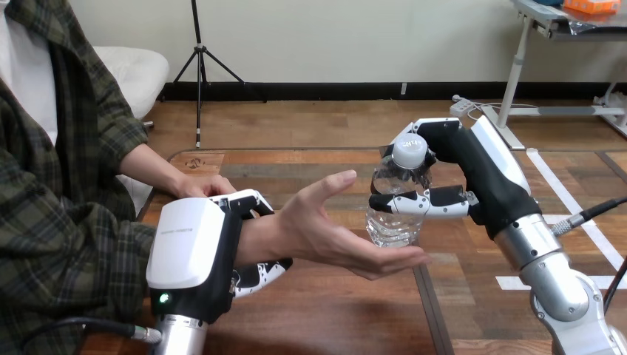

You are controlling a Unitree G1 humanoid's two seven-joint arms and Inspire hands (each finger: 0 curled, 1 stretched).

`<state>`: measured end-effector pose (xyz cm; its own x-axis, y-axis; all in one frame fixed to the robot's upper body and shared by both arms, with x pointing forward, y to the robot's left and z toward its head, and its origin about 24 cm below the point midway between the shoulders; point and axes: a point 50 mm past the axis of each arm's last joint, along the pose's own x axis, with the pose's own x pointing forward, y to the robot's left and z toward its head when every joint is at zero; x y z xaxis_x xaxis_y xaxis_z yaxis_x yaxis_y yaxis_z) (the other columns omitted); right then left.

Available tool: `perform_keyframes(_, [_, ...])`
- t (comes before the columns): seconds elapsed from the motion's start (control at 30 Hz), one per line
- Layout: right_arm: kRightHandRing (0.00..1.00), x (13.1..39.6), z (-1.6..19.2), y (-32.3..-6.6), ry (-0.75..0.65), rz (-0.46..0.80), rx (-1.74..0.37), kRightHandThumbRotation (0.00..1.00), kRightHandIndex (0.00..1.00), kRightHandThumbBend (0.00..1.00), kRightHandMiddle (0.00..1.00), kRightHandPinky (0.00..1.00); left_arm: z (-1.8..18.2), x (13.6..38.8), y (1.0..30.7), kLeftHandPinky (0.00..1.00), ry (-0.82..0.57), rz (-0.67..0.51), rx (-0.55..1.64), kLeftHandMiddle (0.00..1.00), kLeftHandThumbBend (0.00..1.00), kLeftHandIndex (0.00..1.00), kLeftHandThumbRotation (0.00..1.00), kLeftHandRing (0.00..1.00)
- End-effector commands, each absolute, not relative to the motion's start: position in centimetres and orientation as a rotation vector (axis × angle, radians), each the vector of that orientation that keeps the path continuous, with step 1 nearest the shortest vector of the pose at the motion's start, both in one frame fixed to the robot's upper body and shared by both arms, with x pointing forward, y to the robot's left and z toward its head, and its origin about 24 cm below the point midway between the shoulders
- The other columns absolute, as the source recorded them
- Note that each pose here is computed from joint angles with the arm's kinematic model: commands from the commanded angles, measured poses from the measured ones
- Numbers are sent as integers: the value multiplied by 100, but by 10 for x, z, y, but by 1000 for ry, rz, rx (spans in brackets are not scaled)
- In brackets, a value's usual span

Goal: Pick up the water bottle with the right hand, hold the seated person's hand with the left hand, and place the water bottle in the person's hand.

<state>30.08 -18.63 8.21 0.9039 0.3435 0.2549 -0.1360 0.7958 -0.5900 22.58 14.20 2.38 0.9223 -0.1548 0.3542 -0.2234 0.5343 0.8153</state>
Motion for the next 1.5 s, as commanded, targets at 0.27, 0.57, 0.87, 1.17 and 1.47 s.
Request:
perform_keyframes(0.27, [41,317,126,-171,-556,277,-590,0,43,70,45,37,46,224,109,26,-579,-36,902,36,86,42,0,30])
perform_keyframes(0.57, [41,313,129,-167,-587,307,-580,0,43,68,44,36,46,223,108,26,-575,-38,898,36,86,42,0,30])
perform_keyframes(0.87, [41,306,131,-165,-612,337,-559,0,42,68,44,35,46,223,108,26,-573,-37,899,35,85,42,0,30])
perform_keyframes(1.17, [41,300,134,-162,-645,367,-549,0,41,67,43,36,45,223,108,26,-565,-36,906,35,85,42,0,30])
perform_keyframes(1.47, [40,291,136,-160,-667,398,-534,0,41,68,42,35,45,224,109,26,-569,-34,909,35,84,42,0,30])
